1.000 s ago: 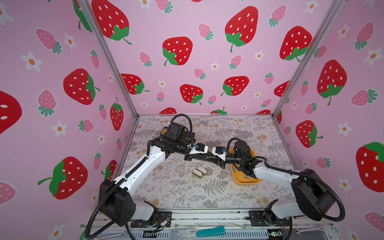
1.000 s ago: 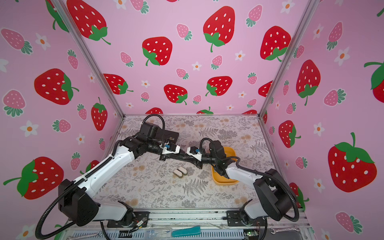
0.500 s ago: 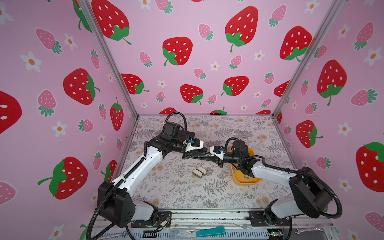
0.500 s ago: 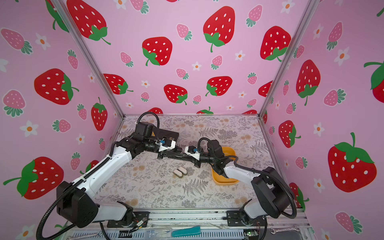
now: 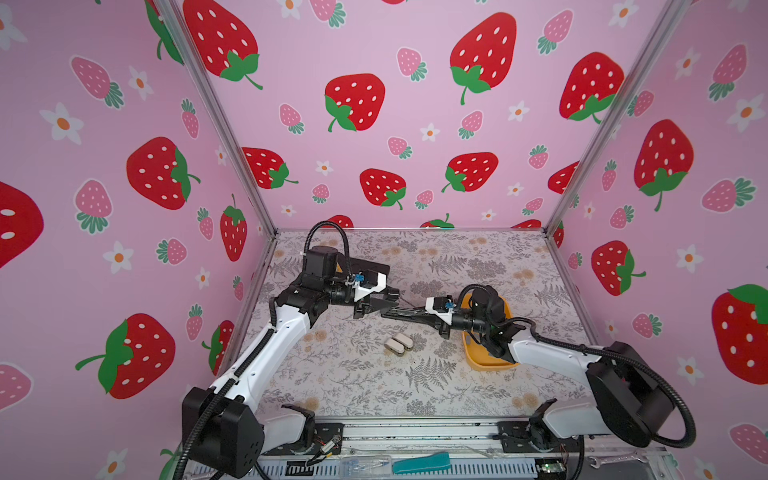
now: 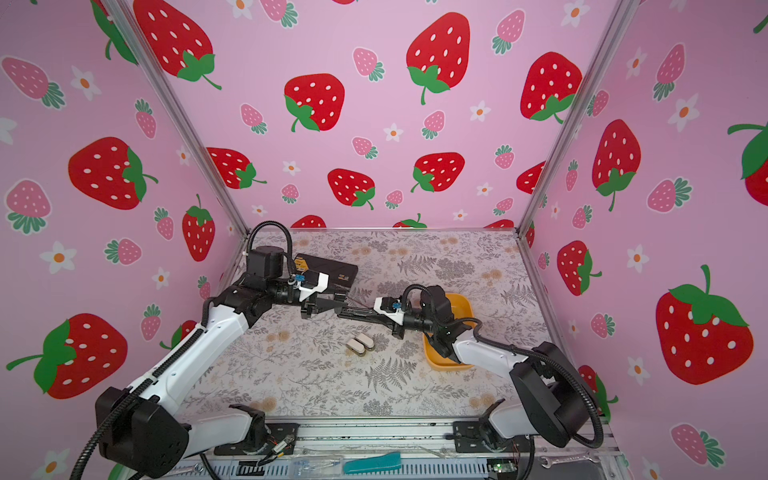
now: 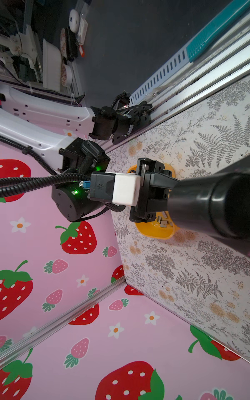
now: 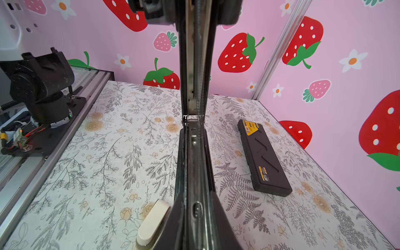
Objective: Load the staples into the stapler
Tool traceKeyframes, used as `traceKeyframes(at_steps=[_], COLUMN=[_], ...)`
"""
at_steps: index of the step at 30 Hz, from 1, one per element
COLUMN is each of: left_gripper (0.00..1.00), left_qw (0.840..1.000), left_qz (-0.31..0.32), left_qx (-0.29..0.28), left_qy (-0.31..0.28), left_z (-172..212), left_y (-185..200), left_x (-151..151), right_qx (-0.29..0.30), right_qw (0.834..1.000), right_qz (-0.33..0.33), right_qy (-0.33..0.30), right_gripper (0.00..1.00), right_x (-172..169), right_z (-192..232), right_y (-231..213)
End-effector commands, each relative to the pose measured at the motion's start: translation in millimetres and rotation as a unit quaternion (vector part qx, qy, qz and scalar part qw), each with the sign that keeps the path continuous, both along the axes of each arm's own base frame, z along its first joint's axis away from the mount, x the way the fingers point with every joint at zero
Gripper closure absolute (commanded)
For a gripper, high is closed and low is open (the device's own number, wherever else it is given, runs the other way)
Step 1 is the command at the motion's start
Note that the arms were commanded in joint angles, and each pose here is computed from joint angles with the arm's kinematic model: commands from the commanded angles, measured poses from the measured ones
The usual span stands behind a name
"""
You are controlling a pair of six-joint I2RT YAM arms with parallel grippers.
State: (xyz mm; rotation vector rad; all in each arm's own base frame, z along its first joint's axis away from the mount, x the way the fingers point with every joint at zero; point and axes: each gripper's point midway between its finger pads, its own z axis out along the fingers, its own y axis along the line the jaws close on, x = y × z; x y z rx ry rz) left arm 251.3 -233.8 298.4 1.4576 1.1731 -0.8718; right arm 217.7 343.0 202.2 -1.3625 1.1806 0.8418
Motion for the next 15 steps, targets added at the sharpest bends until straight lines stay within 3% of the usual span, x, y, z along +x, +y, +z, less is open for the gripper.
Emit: traceKeyframes(at_steps=[1, 15], left_gripper=[1.0, 1.0], left_qw=[0.996, 0.994], left_qz=[0.038, 0.072], left_qx=[-0.028, -0.055], left_qy=[-0.074, -0.066], left_z=[38, 48], left_y=[14, 38], left_x=[14, 20], right_qx=[-0.016, 0.027], right_qw=[1.0, 0.999], right_qz=[0.0, 0.005], right_qy=[-0.012, -0.039], right_gripper=[1.0, 1.0], right_x=[-7, -26], right_z=[-13, 9], right_y=[-10, -29])
